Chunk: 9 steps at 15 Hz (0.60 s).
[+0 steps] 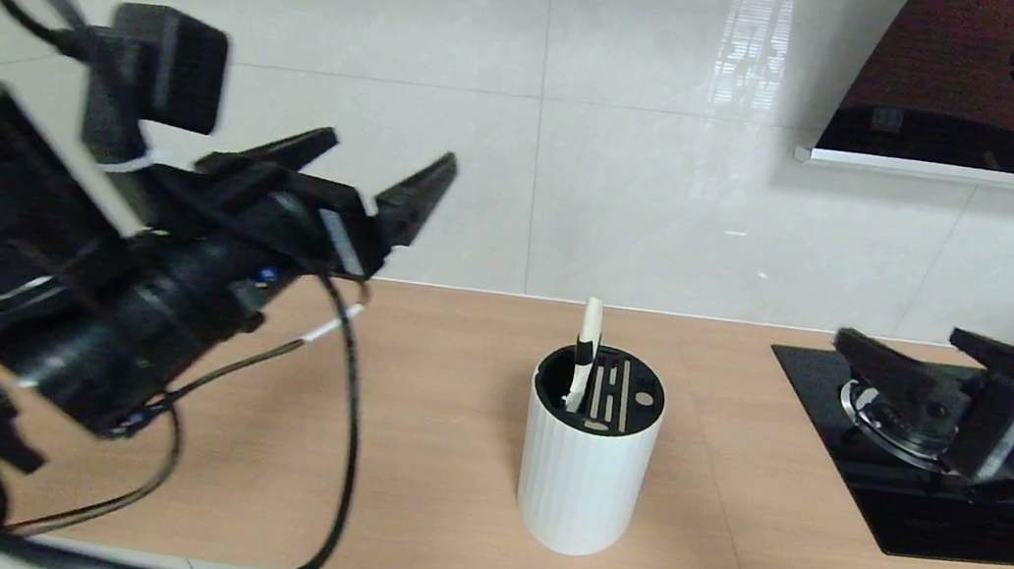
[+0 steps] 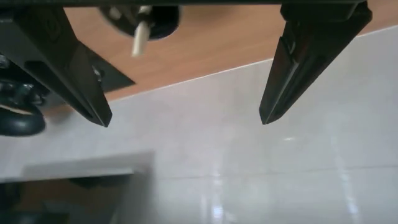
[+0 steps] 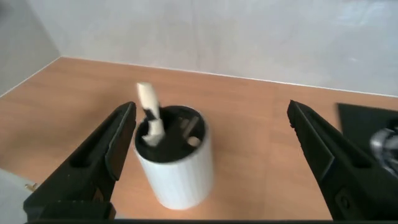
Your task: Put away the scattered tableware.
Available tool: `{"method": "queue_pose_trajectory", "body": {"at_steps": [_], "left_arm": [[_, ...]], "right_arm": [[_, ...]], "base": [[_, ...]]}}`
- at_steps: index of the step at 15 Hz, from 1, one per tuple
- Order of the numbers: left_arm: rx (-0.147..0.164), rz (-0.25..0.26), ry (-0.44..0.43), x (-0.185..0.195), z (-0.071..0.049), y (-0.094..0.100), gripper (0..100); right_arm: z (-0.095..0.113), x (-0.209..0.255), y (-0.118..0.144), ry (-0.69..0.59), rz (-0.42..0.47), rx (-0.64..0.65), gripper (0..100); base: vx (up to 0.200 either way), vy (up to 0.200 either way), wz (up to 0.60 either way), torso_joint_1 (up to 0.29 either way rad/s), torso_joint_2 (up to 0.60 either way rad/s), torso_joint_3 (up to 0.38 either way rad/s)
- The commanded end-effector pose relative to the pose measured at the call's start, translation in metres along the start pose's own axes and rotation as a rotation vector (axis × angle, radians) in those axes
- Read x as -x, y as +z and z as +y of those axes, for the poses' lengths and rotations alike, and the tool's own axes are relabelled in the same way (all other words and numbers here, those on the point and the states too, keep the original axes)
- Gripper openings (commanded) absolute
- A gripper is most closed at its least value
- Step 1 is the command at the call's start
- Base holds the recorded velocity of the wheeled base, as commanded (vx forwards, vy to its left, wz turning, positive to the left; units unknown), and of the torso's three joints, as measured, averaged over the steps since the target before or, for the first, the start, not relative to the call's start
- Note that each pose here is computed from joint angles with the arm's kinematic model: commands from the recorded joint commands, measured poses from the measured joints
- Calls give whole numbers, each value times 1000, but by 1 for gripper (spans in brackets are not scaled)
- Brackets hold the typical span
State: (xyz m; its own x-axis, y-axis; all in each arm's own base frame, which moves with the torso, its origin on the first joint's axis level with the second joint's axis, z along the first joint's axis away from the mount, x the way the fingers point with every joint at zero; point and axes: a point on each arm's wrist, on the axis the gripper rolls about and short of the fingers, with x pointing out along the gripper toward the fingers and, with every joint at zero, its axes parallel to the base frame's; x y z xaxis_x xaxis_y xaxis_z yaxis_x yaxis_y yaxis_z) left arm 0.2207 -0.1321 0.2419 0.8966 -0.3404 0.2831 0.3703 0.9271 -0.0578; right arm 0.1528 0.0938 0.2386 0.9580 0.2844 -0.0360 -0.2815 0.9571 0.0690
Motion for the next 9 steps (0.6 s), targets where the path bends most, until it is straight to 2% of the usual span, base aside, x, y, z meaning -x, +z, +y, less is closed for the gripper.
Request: {"method": "queue_pose_trajectory", "body": {"at_steps": [1,2,4,5,6,7,9], "left_arm": [[-42,11,179,116,45,24,100],[-49,46,204,150,49,23,100],[-53,70,212,207,48,30,100],[-57,86,250,234,49,32,100],[-48,92,325,254,48,28,100],[-30,76,330,265,45,29,100],[-32,19,343,281,39,25,100]], "right_arm": [[-37,62,-39,-123,-9,-8,100],[-44,83,-44,-142,-54,-18,100],[-52,116,-43,-197,-176,-18,100],[-55,135,-45,-233,-214,37,100],[-56,151,-49,-264,-231,57,100],[-57,160,-54,-291,-232,59,100],[-56,180,-64,-368,-260,70,100]], "base": [[0,0,0,0,0,0],[0,0,0,0,0,0],[0,0,0,0,0,0],[0,0,0,0,0,0],[0,0,0,0,0,0],[0,0,0,0,0,0],[0,0,0,0,0,0]]}}
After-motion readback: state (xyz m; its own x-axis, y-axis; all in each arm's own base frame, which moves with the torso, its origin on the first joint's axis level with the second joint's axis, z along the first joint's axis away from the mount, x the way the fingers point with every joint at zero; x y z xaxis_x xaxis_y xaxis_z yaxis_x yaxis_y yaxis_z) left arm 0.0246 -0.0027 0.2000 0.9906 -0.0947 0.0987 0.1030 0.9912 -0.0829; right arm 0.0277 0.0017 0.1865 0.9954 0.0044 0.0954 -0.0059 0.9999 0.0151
